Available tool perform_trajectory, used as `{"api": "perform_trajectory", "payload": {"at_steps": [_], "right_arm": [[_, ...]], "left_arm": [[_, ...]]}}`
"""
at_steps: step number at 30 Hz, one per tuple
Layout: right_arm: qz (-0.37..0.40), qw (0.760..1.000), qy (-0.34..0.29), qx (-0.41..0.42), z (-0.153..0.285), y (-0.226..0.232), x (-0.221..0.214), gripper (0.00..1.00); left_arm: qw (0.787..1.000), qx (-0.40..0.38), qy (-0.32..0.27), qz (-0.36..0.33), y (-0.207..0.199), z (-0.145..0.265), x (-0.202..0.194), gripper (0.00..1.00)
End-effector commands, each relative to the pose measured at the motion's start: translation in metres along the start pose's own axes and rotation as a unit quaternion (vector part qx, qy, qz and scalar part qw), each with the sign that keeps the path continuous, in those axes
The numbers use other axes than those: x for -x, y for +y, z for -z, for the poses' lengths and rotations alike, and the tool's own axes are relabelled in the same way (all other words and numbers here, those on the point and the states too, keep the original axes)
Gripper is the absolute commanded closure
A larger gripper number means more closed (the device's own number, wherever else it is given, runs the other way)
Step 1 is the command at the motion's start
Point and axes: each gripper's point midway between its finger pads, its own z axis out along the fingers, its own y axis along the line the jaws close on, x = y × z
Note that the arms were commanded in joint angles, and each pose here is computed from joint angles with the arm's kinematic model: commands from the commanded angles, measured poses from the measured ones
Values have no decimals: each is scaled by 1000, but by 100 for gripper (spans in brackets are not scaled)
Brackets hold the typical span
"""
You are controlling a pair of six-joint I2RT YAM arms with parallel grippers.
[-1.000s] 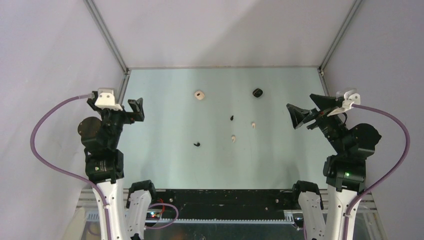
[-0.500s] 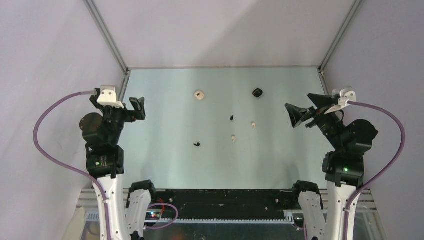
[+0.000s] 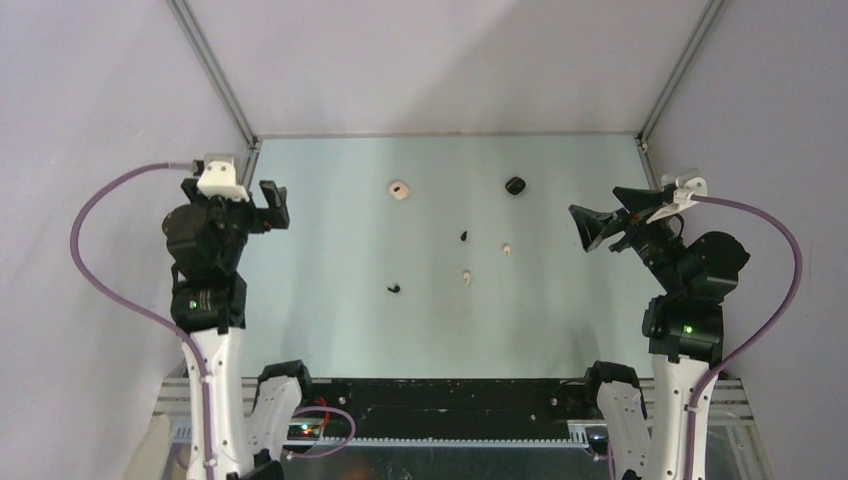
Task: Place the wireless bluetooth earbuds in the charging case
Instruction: Pick up the charging case at the center of the board.
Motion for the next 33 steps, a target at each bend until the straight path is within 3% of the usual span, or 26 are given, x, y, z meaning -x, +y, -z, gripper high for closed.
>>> {"api": "perform_trajectory", "payload": {"at_steps": [1,11,18,27,33], "right_arm": [[-14,1000,-3,14,-5,1,3,0],[-18,997,40,60,-22,11,-22,0],[-22,994,72,73,-36,12,-42,0],[-30,992,92,80,-44,12,-55,0],[-32,992,103,70,-48,5,-62,0]], "left_arm": [[998,39,34,-30,15,-21,7,1],[977,-19,102,-186,-32,-79,-34,1],[962,-62,167,-206,-65,-124,-73,1],[955,-132,183,-193,-109,-158,-109,1],[953,-96,191,-215,-110,-206,-104,1]]}}
